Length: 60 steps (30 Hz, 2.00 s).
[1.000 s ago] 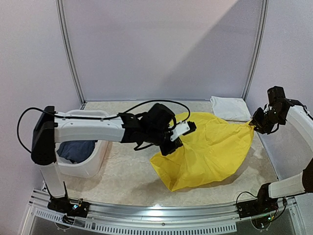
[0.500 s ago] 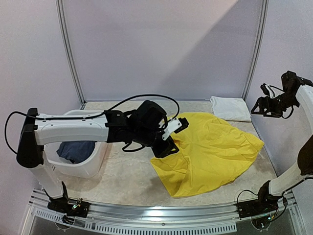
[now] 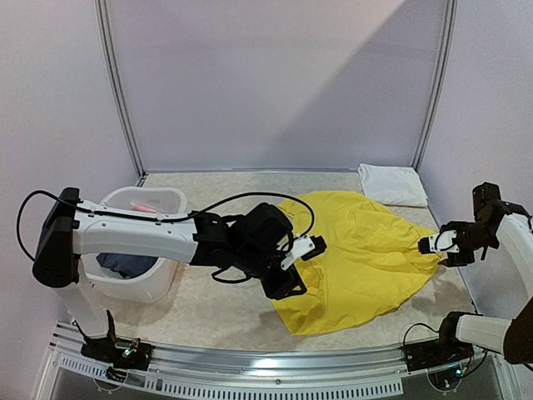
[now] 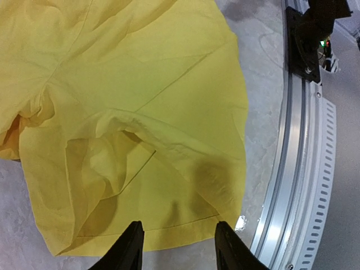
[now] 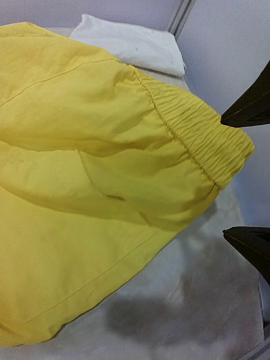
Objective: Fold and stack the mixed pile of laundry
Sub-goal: Pick up the crumpled shorts from the center of the board.
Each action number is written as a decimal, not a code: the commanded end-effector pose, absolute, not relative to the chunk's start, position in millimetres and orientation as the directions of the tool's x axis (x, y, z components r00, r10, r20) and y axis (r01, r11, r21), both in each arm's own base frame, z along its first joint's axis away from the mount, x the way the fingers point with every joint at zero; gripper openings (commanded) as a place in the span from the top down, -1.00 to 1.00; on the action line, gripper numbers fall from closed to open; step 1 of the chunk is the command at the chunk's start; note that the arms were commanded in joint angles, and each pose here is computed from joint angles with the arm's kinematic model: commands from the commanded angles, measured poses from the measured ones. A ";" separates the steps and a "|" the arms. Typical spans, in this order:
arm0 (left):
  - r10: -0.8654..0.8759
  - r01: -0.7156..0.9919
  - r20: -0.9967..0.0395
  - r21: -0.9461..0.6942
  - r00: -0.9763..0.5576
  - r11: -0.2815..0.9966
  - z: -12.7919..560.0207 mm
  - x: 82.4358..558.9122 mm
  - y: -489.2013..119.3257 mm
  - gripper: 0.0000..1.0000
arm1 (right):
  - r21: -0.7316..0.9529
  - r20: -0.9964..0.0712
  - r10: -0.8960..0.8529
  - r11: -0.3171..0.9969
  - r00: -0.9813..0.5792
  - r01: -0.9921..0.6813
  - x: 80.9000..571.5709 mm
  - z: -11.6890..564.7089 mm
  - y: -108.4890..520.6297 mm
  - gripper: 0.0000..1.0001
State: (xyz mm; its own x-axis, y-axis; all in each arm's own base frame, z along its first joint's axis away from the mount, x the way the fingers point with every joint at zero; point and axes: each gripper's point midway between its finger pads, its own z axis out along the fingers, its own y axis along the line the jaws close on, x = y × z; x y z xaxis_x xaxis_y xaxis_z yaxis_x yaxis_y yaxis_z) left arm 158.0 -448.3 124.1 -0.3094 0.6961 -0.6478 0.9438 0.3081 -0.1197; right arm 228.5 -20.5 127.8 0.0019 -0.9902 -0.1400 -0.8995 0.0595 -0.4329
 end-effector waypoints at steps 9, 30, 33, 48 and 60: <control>0.678 0.933 -0.651 -0.146 -0.341 0.329 109.3 150.2 -442.0 0.12 | -0.467 0.318 -0.851 -0.525 0.418 -0.712 263.2 115.2 -57.5 -0.09; 0.678 0.926 -0.646 -0.136 -0.352 0.351 111.0 151.3 -432.8 0.12 | -0.599 0.482 -0.783 -0.622 0.393 -0.504 313.7 88.3 -80.0 0.50; 0.674 0.927 -0.650 -0.138 -0.351 0.349 113.2 151.3 -434.7 0.11 | -0.645 0.414 -0.804 -0.591 0.427 -0.486 305.9 99.7 -64.7 0.83; 0.632 0.864 -0.589 -0.353 -0.503 0.358 80.0 133.0 -465.1 0.02 | -0.573 0.109 -0.890 -0.421 0.444 -0.703 218.9 145.8 -20.7 1.00; 0.686 0.805 -0.428 -0.393 -0.589 0.445 32.4 124.7 -459.9 -0.01 | -0.580 0.091 -0.908 -0.382 0.409 -0.719 215.7 138.5 -19.8 1.00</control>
State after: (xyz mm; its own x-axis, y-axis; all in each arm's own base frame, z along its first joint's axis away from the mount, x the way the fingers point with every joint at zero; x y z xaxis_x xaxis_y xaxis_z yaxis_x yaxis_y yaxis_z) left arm 134.8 -458.1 39.0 -0.5715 0.6692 -0.4750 0.8194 0.4338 -0.3748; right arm 221.1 -24.4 142.8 0.1615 -0.9841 -0.0744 -0.7996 -0.0863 -0.5942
